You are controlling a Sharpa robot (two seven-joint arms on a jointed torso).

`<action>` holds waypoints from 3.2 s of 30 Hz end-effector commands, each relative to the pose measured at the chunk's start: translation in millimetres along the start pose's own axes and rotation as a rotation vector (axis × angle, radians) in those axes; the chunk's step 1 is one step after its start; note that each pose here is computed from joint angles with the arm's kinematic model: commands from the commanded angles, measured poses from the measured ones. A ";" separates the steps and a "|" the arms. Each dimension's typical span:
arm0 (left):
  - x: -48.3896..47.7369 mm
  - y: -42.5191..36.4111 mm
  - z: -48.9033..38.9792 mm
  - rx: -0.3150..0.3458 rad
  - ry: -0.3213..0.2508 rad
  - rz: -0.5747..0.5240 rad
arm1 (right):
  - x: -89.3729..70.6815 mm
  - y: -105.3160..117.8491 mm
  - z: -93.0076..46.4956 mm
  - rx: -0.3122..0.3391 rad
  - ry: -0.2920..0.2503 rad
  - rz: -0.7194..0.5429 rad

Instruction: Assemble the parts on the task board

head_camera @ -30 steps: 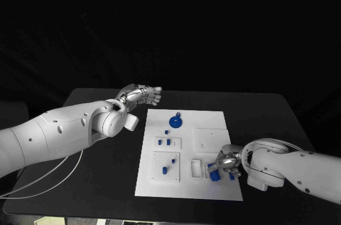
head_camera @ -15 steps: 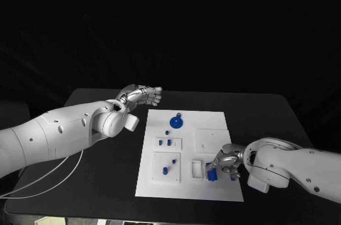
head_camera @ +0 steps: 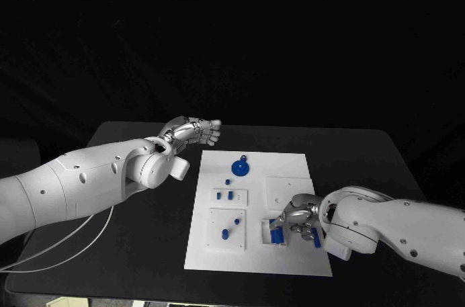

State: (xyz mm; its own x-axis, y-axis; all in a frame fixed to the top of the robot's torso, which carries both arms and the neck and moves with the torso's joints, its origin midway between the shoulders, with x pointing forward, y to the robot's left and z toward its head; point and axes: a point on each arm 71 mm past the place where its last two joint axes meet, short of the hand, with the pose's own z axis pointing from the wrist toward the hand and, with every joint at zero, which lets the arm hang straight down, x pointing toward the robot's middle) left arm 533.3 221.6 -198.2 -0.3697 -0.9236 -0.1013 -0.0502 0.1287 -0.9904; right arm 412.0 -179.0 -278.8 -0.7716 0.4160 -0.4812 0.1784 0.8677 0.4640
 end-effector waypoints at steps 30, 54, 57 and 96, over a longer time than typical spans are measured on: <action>0.6 -0.7 -0.8 0.001 0.009 -0.001 | 3.8 2.4 4.7 0.014 0.031 0.004; -0.3 -0.3 -1.0 -0.003 0.008 0.002 | 3.3 0.3 5.8 0.025 0.044 -0.005; -0.3 -0.3 -1.1 -0.003 0.008 0.002 | 4.1 0.8 5.6 0.023 0.051 -0.004; -1.8 0.2 -1.8 -0.007 0.007 0.006 | 3.6 2.1 9.9 0.031 0.038 -0.045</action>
State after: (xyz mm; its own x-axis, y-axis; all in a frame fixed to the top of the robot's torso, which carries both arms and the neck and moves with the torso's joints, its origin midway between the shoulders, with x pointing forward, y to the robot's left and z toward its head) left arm 532.7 226.2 -199.1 -0.3651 -0.9249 -0.1059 -0.0636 0.1383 -0.9883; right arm 416.1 -173.9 -286.1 -0.7930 0.3940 -0.4646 0.1846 0.8822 0.4331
